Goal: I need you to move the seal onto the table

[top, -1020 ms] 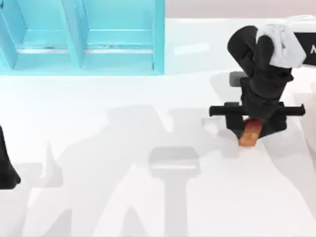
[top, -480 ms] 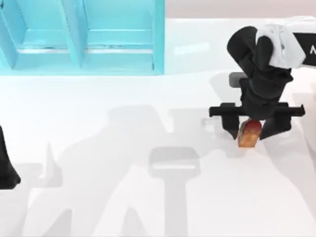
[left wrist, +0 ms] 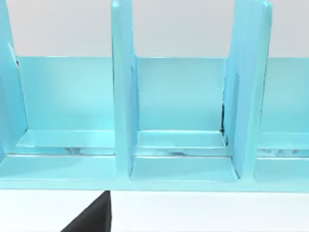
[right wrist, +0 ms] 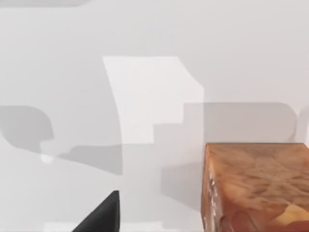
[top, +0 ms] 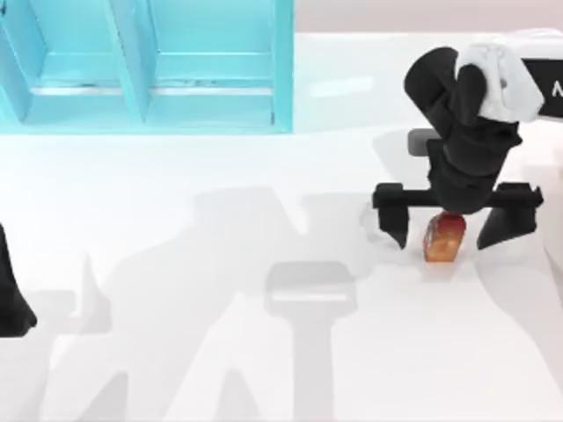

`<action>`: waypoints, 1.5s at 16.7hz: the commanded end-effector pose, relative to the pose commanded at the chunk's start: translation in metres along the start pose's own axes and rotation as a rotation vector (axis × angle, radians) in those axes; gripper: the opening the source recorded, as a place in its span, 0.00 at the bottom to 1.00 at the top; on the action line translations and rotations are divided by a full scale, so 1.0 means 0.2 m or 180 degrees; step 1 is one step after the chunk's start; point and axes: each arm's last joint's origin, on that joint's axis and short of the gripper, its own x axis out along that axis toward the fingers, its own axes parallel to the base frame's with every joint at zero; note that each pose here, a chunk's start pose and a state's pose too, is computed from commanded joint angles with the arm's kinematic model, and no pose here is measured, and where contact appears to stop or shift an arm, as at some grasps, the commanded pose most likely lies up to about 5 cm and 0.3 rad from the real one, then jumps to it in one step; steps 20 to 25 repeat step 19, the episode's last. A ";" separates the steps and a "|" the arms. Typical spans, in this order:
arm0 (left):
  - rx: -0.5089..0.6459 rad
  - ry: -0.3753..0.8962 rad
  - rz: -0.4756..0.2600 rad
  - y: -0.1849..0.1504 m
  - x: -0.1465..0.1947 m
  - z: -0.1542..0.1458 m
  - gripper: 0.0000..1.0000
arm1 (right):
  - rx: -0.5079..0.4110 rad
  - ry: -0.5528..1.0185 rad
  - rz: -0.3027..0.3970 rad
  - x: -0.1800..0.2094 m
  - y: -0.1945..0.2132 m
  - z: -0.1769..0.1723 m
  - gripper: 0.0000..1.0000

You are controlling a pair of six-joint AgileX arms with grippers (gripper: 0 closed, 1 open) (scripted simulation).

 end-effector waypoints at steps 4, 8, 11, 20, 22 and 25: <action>0.0000 0.0000 0.0000 0.00 0.00 0.00 1.00 | 0.0005 -0.0002 0.0001 0.00 0.00 0.00 1.00; 0.0000 0.0000 0.0000 0.00 0.00 0.00 1.00 | -0.0016 -0.0042 0.0035 -0.16 0.03 0.04 1.00; 0.0000 0.0000 0.0000 0.00 0.00 0.00 1.00 | -0.0032 -0.0019 0.0042 -0.36 0.04 0.05 1.00; 0.0000 0.0000 0.0000 0.00 0.00 0.00 1.00 | 0.0006 -0.0002 0.0001 -0.75 0.00 0.00 1.00; 0.0000 0.0000 0.0000 0.00 0.00 0.00 1.00 | 0.0006 -0.0002 0.0001 -0.75 0.00 0.00 1.00; 0.0000 0.0000 0.0000 0.00 0.00 0.00 1.00 | 0.0006 -0.0002 0.0001 -0.75 0.00 0.00 1.00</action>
